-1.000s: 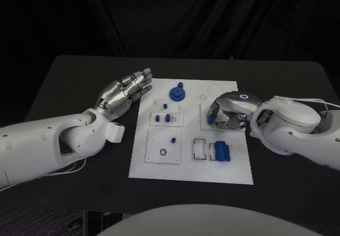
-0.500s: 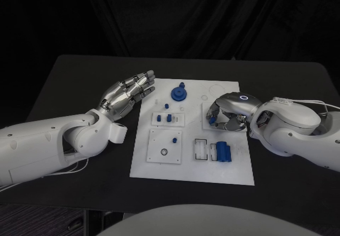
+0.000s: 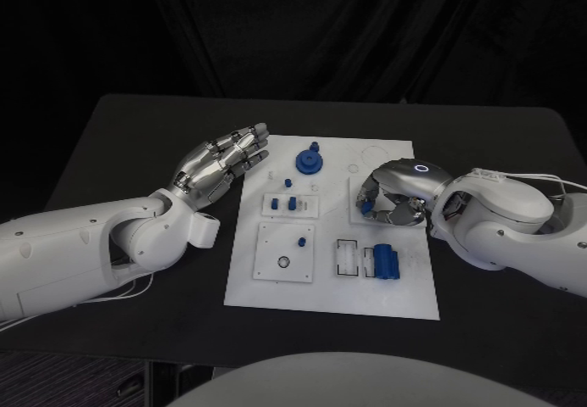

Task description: Assemble the parts on the task board

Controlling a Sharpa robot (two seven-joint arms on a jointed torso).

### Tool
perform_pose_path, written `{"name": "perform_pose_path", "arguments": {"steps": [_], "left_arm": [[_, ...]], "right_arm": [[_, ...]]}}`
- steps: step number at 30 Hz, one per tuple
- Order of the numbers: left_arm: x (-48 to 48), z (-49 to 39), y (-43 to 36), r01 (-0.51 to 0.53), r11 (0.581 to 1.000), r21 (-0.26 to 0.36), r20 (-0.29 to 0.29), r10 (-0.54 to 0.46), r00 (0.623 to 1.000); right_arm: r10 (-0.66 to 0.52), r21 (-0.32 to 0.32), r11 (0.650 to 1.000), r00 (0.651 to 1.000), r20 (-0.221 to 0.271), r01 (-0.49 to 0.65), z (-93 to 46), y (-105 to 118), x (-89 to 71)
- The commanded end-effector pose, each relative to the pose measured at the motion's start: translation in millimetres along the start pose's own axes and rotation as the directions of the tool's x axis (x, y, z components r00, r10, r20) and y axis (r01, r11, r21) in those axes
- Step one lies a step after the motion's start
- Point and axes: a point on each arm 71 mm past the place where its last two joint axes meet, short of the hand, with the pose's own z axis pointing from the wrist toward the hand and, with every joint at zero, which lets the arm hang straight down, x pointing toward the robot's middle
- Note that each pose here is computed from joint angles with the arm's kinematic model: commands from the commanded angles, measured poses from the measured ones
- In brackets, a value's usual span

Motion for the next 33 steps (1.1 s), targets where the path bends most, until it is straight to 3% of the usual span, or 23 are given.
{"name": "perform_pose_path", "arguments": {"steps": [1, 9, 20, 27, 33], "left_arm": [[1.8, -0.7, -5.3, 0.017, 0.996, 0.090, -0.018, -0.015, 1.000], [0.1, -2.1, -5.4, 0.012, 0.996, 0.091, -0.011, -0.011, 1.000], [-1.1, -3.0, -5.4, 0.010, 0.996, 0.088, -0.004, -0.009, 1.000], [-1.5, -2.8, -5.4, 0.012, 0.996, 0.090, -0.002, -0.012, 1.000], [-2.2, -2.0, -4.6, 0.021, 0.995, 0.093, 0.004, -0.021, 1.000]], "right_arm": [[0.013, -0.014, 1.000, 0.999, 0.035, -0.012, -2.2, 3, -1.4], [0.027, -0.037, 0.999, 0.996, 0.085, -0.024, -7.8, 8, -8.4], [0.023, -0.104, 0.995, 0.981, 0.194, -0.003, -11.1, 25, -41.6], [0.047, -0.170, 0.985, 0.981, 0.188, -0.014, -8.5, 46, -45.9], [0.044, -0.249, 0.969, 0.988, 0.147, -0.006, 0.7, 70, -36.0]]}}
